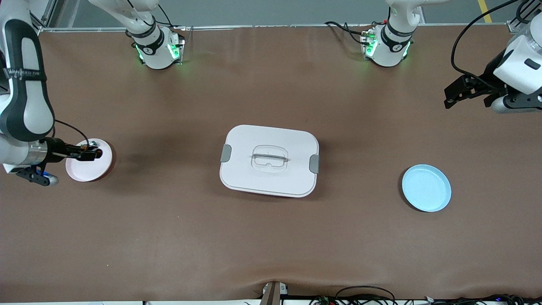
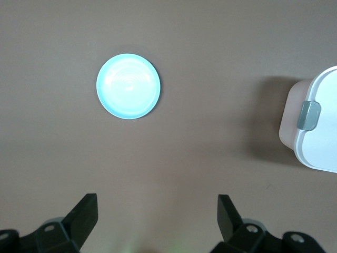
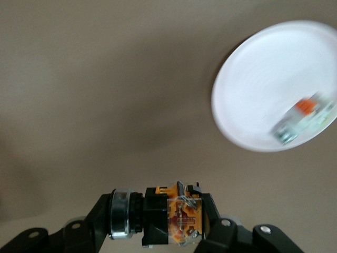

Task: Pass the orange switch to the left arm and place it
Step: 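Close the right gripper on the switch and lift it off the plate, then carry the switch over the white box while the left gripper approaches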

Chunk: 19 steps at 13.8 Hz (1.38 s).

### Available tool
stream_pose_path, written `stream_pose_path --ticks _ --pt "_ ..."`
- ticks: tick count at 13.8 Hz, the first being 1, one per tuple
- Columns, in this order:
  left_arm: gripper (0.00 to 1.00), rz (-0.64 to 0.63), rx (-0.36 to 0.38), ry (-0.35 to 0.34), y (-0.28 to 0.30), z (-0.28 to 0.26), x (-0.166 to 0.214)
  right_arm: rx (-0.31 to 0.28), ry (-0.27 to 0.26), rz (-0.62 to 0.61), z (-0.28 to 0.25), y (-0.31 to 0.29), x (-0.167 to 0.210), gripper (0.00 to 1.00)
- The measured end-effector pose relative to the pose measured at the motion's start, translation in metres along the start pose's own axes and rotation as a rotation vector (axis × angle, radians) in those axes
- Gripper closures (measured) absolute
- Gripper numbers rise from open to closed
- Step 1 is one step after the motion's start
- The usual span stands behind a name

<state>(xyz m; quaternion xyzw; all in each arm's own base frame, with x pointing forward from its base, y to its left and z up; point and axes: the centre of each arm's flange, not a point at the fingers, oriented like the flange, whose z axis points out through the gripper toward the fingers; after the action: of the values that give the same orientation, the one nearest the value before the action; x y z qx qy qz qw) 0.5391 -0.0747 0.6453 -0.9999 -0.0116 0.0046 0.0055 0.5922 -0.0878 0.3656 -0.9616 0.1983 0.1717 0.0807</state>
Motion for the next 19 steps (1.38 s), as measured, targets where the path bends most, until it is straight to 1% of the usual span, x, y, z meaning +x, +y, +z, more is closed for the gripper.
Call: stream_pose_path --ticks 2,4,6,7,11,13,16,18,19 --pt "0.00 0.008 0.000 0.000 0.004 0.000 -0.001 0.026 -0.018 0.080 -0.007 -0.038 -0.020 0.28" --pt "0.00 0.025 -0.005 -0.002 0.014 0.000 -0.002 0.069 -0.036 0.155 -0.010 -0.074 -0.038 0.28" --pt "0.00 0.053 -0.026 -0.009 0.030 0.002 -0.005 0.115 -0.061 0.230 -0.010 -0.111 -0.054 0.28" --pt "0.00 0.070 -0.042 -0.012 0.041 0.003 -0.006 0.129 -0.069 0.270 -0.010 -0.130 -0.063 0.28" --pt "0.00 0.137 -0.126 -0.011 0.084 0.005 -0.011 0.152 -0.075 0.401 -0.020 -0.209 -0.102 0.28" --pt "0.00 0.151 -0.191 -0.021 0.098 0.006 -0.012 0.170 -0.079 0.446 -0.027 -0.240 -0.121 0.28" --pt "0.00 0.147 -0.324 -0.049 0.115 0.017 -0.009 0.210 -0.086 0.512 -0.035 -0.276 -0.144 0.28" --pt "0.00 0.116 -0.382 -0.062 0.124 0.031 -0.005 0.247 -0.077 0.558 -0.040 -0.304 -0.163 0.28" --pt "0.00 0.078 -0.406 -0.069 0.133 0.037 -0.005 0.267 -0.066 0.577 -0.041 -0.319 -0.173 0.28"
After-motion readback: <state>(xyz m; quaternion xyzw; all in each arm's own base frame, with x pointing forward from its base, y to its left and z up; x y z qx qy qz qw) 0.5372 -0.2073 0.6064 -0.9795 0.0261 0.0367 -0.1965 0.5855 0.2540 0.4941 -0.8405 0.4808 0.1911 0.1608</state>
